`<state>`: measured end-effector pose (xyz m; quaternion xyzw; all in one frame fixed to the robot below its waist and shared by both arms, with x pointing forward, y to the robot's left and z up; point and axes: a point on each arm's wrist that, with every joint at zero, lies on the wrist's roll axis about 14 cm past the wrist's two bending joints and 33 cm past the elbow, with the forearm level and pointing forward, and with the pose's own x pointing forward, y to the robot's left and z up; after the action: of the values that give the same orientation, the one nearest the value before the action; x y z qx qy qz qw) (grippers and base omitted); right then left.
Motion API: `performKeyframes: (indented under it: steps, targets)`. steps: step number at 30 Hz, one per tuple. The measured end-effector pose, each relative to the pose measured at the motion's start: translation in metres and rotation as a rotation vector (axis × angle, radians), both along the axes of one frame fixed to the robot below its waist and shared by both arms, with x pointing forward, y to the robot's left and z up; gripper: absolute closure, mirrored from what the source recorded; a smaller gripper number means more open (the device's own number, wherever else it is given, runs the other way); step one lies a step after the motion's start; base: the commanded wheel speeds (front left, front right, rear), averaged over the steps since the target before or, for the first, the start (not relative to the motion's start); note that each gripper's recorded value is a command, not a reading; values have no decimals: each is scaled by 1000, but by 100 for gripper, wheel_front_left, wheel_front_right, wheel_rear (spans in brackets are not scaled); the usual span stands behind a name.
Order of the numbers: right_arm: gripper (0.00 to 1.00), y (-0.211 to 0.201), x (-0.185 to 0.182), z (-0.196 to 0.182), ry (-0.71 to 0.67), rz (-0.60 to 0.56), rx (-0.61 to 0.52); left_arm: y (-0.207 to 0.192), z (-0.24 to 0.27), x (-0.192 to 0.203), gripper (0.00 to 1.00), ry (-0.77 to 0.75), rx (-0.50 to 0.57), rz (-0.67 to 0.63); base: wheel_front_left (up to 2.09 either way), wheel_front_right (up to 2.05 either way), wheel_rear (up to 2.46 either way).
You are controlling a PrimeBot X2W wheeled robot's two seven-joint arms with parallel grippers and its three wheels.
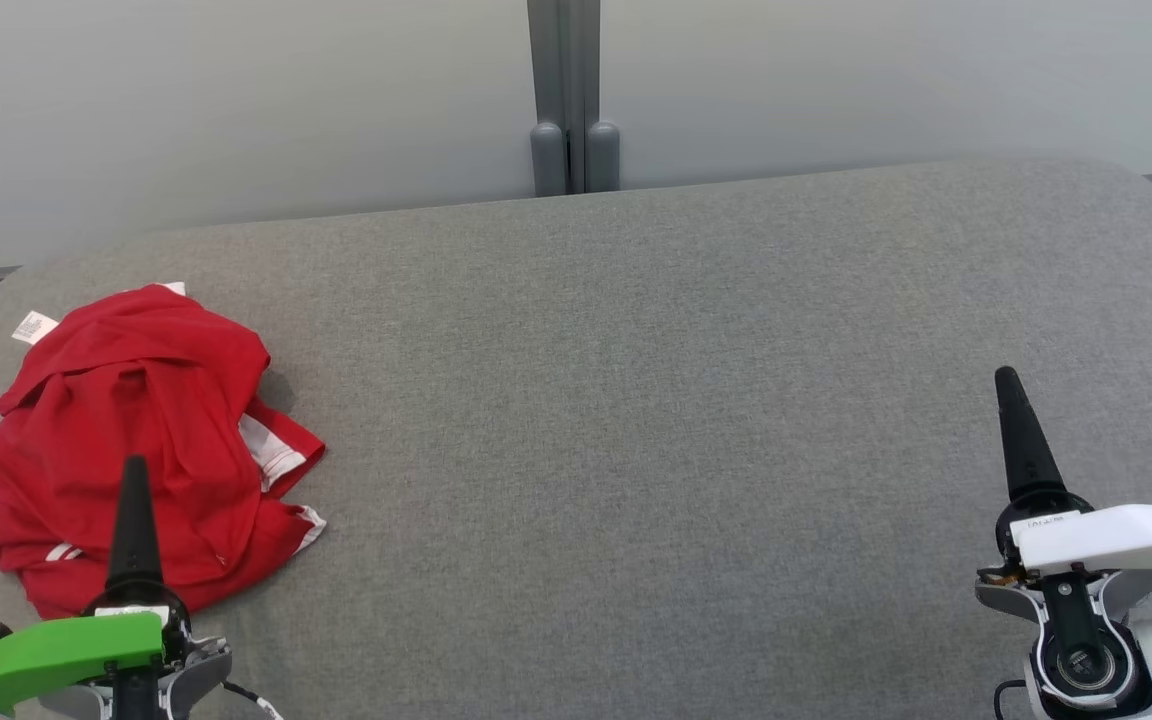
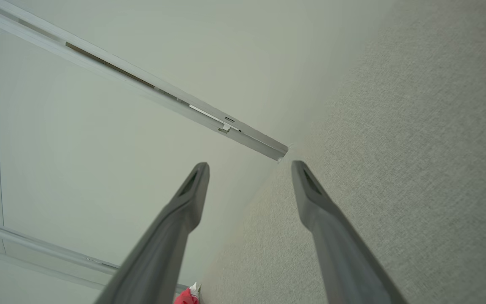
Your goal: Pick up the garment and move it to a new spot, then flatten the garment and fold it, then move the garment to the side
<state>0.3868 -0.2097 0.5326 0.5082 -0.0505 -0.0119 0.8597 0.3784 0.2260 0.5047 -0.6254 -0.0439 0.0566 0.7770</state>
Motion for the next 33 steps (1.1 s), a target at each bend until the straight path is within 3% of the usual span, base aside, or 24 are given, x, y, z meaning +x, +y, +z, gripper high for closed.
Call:
performKeyframes:
  steps: [1, 2, 4, 10, 22, 33]
  targets:
    - [0, 0, 0, 0, 0, 0, 0, 0, 0, 0, 0, 0, 0, 0, 0, 0, 0]
    - [0, 5, 2, 17, -42, 11, -157, -2, 14, 3, 0, -22, 96, -3, 0, 0, 0]
    - [0, 5, 2, 18, -44, 11, -164, -3, 15, 3, 0, -23, 101, -4, 0, 0, 0]
    - [0, 14, 5, 39, -105, 13, -406, -30, 39, 8, 0, -57, 315, -56, 0, 0, 0]
    - [0, 32, 4, 47, -148, 34, -668, -68, 48, 8, 0, -55, 655, -106, 0, 0, 0]
    - [0, 27, 1, 47, -146, -17, -813, -95, 36, 4, 0, -29, 926, -156, 0, 0, 0]
